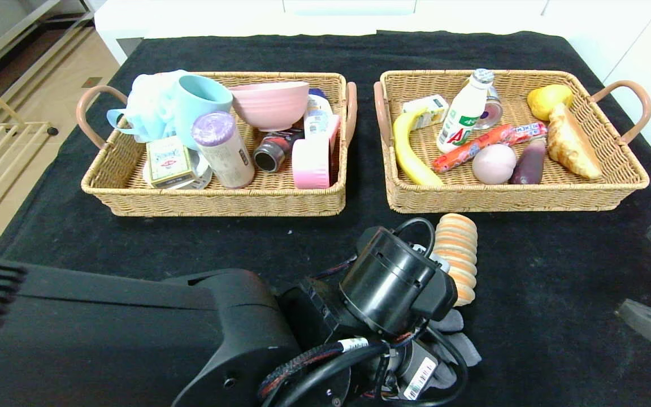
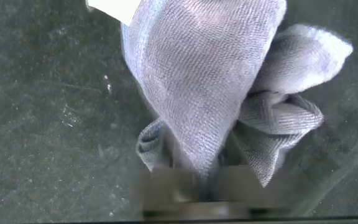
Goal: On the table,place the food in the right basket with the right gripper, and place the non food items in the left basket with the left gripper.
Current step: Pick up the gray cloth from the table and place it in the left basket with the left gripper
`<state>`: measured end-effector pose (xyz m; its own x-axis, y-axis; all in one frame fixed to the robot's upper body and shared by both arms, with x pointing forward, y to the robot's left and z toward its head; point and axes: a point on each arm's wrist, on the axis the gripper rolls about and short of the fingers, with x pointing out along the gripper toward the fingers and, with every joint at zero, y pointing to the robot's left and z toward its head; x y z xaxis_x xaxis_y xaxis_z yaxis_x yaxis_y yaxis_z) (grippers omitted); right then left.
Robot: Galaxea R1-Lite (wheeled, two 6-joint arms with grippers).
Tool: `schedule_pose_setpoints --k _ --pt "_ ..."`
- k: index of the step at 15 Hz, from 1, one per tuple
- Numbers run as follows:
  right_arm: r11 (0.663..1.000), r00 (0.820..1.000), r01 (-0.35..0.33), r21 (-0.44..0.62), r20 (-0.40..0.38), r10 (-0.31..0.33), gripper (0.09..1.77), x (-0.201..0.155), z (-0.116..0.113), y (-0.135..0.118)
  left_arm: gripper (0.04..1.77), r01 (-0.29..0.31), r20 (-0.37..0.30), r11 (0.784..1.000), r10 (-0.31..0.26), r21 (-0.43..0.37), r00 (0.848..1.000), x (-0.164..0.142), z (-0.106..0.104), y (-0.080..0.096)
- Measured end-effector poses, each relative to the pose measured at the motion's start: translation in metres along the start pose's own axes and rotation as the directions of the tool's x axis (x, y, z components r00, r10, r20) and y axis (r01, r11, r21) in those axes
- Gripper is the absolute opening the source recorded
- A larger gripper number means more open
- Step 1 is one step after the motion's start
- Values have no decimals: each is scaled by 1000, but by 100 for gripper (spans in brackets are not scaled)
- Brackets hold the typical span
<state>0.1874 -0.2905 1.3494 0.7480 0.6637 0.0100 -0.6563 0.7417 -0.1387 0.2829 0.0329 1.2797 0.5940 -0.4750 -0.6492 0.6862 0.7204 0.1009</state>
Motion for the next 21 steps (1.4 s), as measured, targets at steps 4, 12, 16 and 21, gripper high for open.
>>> schedule_pose_setpoints --k 4,12,16,21 --pt "1000 1000 0 0 -1 0 171 0 0 0 22 0 -2 1000 0 0 1000 0 0 0" --pt "1000 1000 -1 0 -1 1 171 0 0 0 22 1 13 1000 -1 -5 1000 -6 2 1" --pt "1000 1000 -6 3 -7 6 171 1 -2 1 22 10 74 1000 -8 -19 997 -31 12 8" --pt "1000 1000 -10 7 -20 10 171 3 -4 0 22 39 130 999 -35 -33 991 -62 16 17"
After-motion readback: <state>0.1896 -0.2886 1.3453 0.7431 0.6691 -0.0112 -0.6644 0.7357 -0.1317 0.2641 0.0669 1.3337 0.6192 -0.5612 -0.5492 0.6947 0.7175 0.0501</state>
